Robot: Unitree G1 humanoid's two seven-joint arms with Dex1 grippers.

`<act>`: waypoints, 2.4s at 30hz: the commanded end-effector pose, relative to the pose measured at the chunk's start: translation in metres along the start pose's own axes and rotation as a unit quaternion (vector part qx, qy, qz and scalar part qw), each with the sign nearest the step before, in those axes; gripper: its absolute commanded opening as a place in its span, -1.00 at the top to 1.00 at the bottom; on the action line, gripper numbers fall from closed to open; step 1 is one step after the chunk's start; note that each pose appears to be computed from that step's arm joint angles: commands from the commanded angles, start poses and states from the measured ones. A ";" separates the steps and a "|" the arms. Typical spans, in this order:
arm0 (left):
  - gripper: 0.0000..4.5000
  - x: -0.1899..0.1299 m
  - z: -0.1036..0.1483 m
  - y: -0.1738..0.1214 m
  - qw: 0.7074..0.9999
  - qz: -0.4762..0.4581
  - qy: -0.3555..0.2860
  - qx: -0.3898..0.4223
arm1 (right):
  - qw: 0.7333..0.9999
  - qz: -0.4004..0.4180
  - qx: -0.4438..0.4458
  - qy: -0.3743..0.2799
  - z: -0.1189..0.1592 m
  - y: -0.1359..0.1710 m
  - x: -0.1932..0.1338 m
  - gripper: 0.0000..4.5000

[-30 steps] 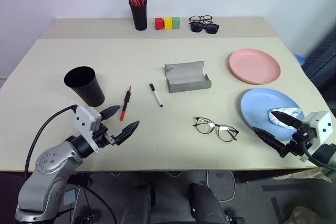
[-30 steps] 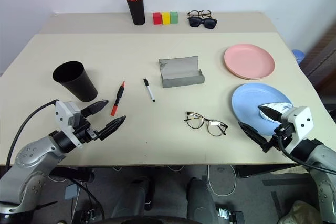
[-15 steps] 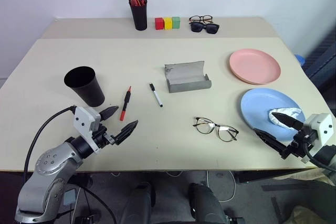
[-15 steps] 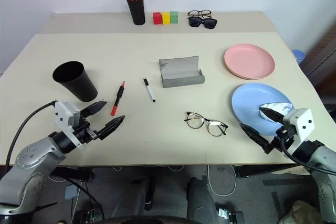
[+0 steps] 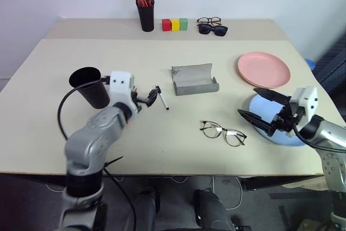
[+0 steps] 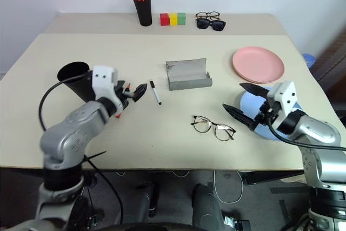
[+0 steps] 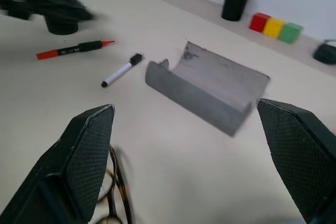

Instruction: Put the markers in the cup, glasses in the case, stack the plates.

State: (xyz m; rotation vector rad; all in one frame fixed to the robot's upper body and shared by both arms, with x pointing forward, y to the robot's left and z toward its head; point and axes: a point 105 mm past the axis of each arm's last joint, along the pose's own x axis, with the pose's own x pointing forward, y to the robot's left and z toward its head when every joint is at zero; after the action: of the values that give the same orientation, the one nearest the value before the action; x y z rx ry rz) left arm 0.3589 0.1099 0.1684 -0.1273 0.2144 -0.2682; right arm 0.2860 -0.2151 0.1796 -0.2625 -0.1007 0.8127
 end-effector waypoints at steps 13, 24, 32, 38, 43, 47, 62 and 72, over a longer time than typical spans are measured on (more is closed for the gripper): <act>-1.00 0.058 -0.008 -0.021 0.988 0.116 0.090 -0.052 | 0.999 -0.017 -0.031 0.006 0.004 -0.014 -0.016 -0.96; -1.00 0.079 -0.021 -0.031 0.978 0.148 0.136 -0.048 | 0.999 -0.025 -0.030 0.010 0.003 -0.011 -0.020 -0.96; -0.22 0.082 -0.037 -0.029 0.971 0.167 0.163 -0.041 | 0.999 -0.030 -0.031 0.010 0.004 -0.010 -0.020 -1.00; 0.70 0.074 -0.041 -0.030 0.973 0.144 0.172 -0.050 | 0.999 -0.031 -0.031 0.013 0.005 -0.011 -0.020 -1.00; 0.70 0.057 -0.017 -0.054 0.992 0.023 0.124 -0.029 | 0.999 -0.031 -0.030 0.014 0.005 -0.012 -0.018 -1.00; 0.70 0.032 0.037 -0.074 0.995 -0.085 -0.015 0.053 | 0.999 -0.028 -0.029 0.012 0.005 -0.014 -0.013 -1.00; 0.47 0.025 0.039 -0.045 0.983 -0.062 -0.037 0.171 | 0.999 -0.016 -0.027 -0.004 0.004 -0.015 0.008 -1.00; -0.74 0.054 -0.009 -0.059 0.987 -0.017 0.111 0.112 | 0.999 -0.027 -0.032 0.003 0.008 -0.013 0.000 -1.00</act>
State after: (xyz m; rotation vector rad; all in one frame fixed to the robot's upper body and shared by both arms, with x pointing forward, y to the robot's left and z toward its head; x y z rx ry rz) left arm 0.3907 0.0323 0.1531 0.1197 0.3954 -0.3726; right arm 0.2974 -0.2212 0.1737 -0.2900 -0.0725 0.7671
